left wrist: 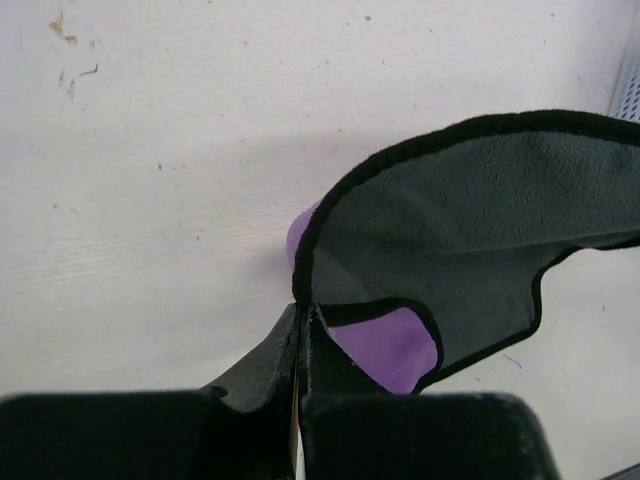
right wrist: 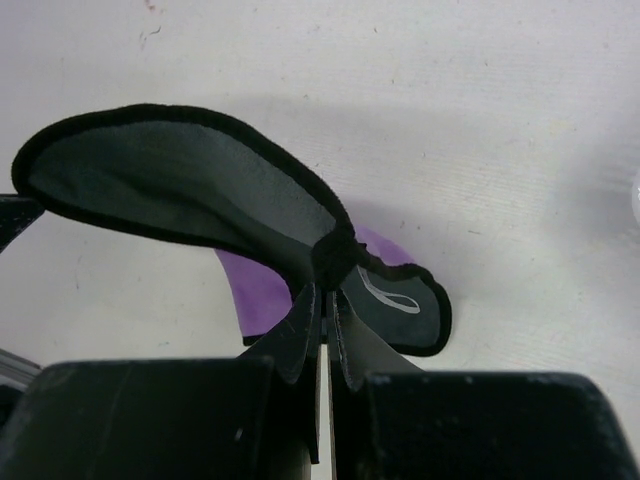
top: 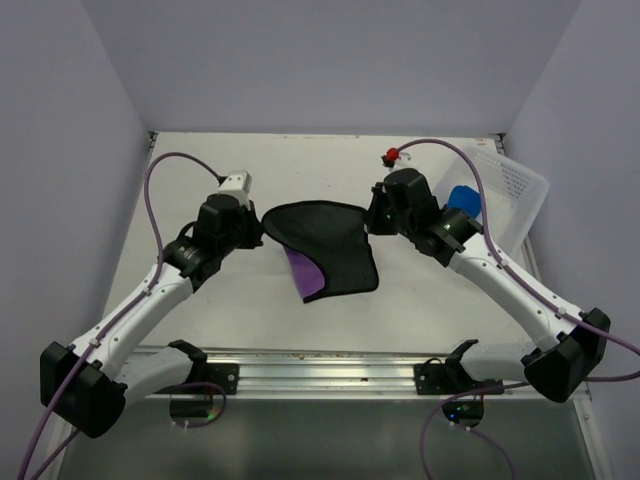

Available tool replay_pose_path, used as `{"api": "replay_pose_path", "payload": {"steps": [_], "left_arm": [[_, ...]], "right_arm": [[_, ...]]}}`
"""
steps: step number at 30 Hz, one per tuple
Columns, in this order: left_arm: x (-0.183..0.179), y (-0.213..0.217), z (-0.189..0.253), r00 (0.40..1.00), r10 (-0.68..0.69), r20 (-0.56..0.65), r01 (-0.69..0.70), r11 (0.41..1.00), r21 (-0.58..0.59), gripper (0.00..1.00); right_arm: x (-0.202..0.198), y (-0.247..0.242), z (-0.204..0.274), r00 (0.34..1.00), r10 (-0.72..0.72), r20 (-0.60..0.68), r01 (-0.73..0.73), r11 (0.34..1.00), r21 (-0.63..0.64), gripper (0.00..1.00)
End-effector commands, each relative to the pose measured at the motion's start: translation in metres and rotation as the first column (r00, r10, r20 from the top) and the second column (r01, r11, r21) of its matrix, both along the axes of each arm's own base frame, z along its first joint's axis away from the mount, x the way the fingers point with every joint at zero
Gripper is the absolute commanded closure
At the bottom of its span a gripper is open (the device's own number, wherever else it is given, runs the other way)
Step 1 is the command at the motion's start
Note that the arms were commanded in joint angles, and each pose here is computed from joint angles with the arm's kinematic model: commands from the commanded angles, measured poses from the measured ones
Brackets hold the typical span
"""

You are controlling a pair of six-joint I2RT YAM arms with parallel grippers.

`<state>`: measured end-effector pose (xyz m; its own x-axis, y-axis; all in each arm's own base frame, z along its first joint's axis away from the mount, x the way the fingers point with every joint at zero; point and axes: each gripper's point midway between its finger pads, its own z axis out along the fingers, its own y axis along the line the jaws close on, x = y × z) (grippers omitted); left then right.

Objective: Roll the towels
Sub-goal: Flatten the towel

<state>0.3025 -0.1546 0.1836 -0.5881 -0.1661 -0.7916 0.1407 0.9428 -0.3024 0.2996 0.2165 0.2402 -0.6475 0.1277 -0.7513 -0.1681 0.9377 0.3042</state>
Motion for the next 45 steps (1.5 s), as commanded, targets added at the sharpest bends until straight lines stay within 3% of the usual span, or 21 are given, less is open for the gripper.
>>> {"api": "replay_pose_path", "payload": {"steps": [1, 10, 17, 26, 31, 36, 42, 45], "left_arm": [[-0.008, 0.004, 0.031, 0.995, -0.08, 0.054, 0.077, 0.996, 0.054, 1.0], [-0.027, 0.008, 0.095, 0.966, -0.143, 0.215, 0.138, 0.99, 0.035, 1.0], [-0.061, 0.005, 0.14, 0.896, -0.263, 0.357, 0.269, 0.963, 0.034, 1.0], [-0.086, 0.017, 0.155, 0.886, -0.285, 0.365, 0.283, 0.957, 0.059, 1.0], [-0.088, 0.02, 0.145, 0.892, -0.29, 0.348, 0.282, 0.957, 0.074, 1.0], [-0.069, 0.016, 0.112, 0.926, -0.25, 0.284, 0.242, 0.968, 0.061, 1.0], [-0.042, 0.012, 0.066, 0.957, -0.204, 0.208, 0.191, 0.978, 0.082, 1.0], [-0.02, 0.025, 0.045, 0.981, -0.102, 0.168, 0.078, 0.987, 0.142, 1.0]], "right_arm": [[-0.01, -0.007, 0.027, 0.999, 0.009, 0.043, -0.01, 0.999, 0.041, 1.0], [-0.03, -0.023, 0.067, 0.996, -0.014, 0.09, 0.005, 0.995, 0.101, 1.0], [-0.064, -0.023, 0.081, 0.995, 0.065, 0.082, -0.08, 0.979, 0.19, 1.0], [-0.104, -0.038, 0.095, 0.994, 0.1, 0.043, -0.107, 0.965, 0.239, 1.0], [-0.105, -0.042, 0.094, 0.996, 0.084, 0.017, -0.085, 0.97, 0.227, 1.0], [-0.086, -0.037, 0.071, 0.997, 0.066, -0.03, -0.061, 0.987, 0.146, 1.0], [-0.048, -0.018, 0.031, 0.994, 0.054, -0.098, -0.047, 0.996, 0.073, 1.0], [-0.023, -0.012, 0.016, 0.991, 0.043, -0.127, -0.032, 0.996, 0.087, 1.0]]}}
